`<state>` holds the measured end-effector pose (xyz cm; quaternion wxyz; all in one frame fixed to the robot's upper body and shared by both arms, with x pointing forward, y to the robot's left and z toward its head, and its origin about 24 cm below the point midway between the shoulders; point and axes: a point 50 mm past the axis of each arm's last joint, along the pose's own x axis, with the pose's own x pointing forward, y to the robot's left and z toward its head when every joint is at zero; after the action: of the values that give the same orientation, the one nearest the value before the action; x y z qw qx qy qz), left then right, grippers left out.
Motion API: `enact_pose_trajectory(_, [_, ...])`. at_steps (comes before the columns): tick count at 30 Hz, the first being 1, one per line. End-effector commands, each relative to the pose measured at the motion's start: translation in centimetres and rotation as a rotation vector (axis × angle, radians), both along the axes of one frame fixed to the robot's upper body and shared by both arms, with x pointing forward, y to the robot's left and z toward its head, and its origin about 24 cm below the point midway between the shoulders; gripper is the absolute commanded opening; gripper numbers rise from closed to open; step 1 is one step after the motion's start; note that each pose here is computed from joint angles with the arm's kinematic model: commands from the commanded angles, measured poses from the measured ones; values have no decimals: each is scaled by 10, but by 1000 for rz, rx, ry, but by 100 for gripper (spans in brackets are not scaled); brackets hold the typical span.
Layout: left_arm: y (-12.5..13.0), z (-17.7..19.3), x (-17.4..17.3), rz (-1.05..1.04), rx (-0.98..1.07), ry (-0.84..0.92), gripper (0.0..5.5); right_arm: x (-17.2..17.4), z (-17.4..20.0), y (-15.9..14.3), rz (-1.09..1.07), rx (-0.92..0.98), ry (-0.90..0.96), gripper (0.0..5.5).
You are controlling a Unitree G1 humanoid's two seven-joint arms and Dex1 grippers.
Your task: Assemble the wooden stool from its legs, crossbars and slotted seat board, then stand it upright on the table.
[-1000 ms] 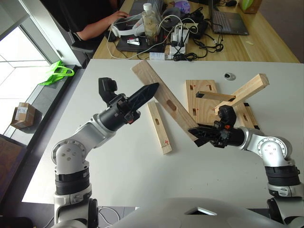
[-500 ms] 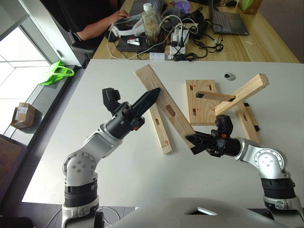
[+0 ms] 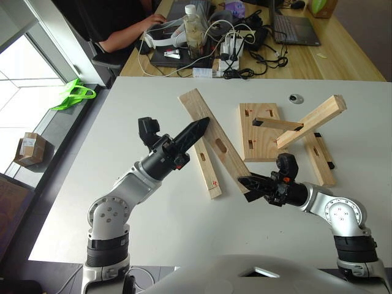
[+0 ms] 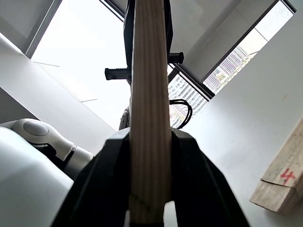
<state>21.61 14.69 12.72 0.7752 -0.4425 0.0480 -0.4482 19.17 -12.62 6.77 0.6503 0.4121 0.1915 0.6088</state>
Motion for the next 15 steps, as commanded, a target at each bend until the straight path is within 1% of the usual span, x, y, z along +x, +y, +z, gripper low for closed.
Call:
enact_pose_trajectory(1, [-13, -8, -4, -115, 62, 22, 122, 18, 7, -1, -74, -49, -72, 101])
enact_pose_trajectory(15, [-12, -7, -2, -126, 68, 15, 122, 23, 8, -3, -79, -51, -86, 101])
